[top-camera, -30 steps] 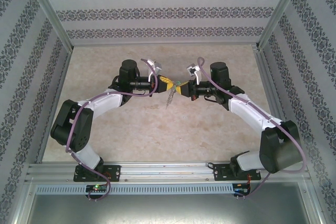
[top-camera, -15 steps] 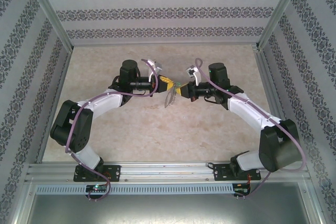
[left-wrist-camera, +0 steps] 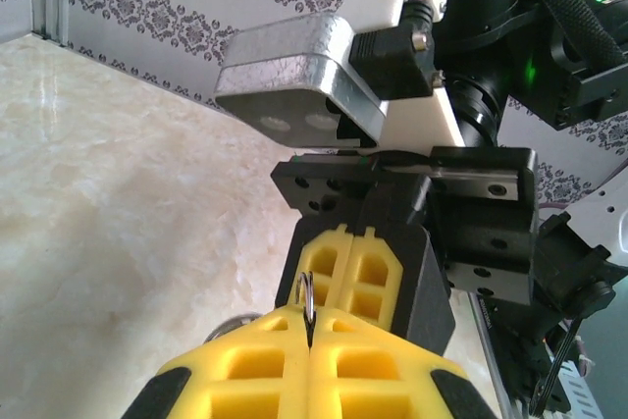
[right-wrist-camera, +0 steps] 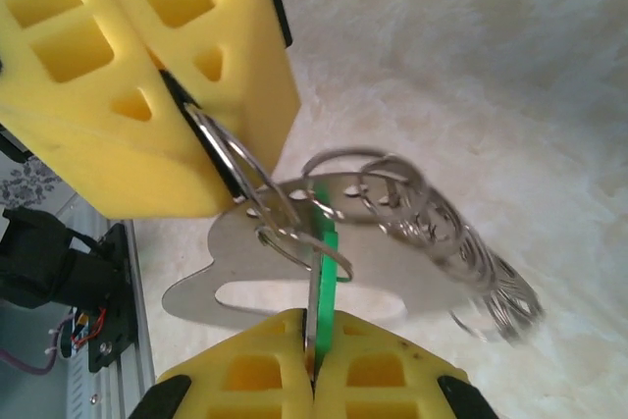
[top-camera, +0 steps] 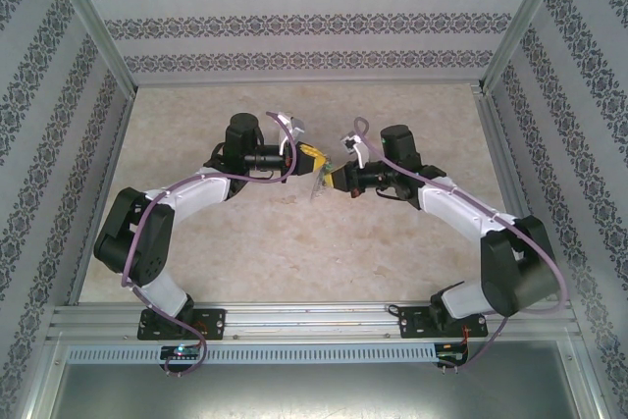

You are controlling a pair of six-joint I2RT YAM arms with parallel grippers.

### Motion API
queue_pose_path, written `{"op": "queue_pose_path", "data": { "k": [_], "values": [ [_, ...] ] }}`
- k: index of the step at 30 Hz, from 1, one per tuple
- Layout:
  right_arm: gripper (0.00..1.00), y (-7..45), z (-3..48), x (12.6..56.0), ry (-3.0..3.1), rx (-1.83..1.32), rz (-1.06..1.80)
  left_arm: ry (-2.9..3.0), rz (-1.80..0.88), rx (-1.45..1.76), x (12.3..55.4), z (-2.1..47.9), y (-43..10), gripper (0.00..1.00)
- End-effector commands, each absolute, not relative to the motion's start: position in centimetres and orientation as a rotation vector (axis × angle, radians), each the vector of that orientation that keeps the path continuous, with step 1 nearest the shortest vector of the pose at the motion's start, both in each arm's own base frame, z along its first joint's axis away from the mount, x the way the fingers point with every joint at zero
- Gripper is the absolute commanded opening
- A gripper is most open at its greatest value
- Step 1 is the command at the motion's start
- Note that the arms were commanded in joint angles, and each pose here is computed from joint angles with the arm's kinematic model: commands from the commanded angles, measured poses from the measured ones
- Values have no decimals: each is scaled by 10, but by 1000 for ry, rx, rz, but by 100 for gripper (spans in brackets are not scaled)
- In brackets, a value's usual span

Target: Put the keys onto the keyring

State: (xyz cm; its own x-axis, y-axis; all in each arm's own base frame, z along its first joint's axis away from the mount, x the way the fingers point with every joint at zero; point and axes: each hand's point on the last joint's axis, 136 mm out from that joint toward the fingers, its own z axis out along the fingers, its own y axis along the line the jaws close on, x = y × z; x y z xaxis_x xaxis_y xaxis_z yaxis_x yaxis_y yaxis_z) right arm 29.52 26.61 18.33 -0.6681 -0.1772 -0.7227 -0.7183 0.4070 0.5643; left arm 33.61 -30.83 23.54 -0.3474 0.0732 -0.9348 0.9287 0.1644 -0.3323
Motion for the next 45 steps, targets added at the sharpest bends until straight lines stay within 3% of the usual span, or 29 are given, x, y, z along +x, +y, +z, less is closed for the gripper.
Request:
{"op": "queue_pose_path", "data": {
  "k": [1,14,17,19,21,32,39,45],
  "values": [
    [0,282,186,296,2085,-808,1230,1488,-1296,1026,325,265,-309,0],
    [0,270,173,301,2124,-745,1203,1483,-1294,1019,325,265,-309,0],
    [30,257,175,301,2129,-692,1177,1476,-1283,1014,325,266,-308,0],
    [40,246,176,299,2130,-646,1150,1467,-1281,1009,325,267,-308,0],
    [44,236,177,295,2125,-610,1132,1455,-1281,999,326,269,-307,0],
    [48,186,218,294,2002,-392,993,1349,-1316,916,327,288,-304,0],
    [46,198,279,301,1799,-420,1081,1330,-1348,890,328,294,-304,0],
    [46,222,301,303,1707,-517,1155,1316,-1384,871,328,295,-305,0]
  ]
}}
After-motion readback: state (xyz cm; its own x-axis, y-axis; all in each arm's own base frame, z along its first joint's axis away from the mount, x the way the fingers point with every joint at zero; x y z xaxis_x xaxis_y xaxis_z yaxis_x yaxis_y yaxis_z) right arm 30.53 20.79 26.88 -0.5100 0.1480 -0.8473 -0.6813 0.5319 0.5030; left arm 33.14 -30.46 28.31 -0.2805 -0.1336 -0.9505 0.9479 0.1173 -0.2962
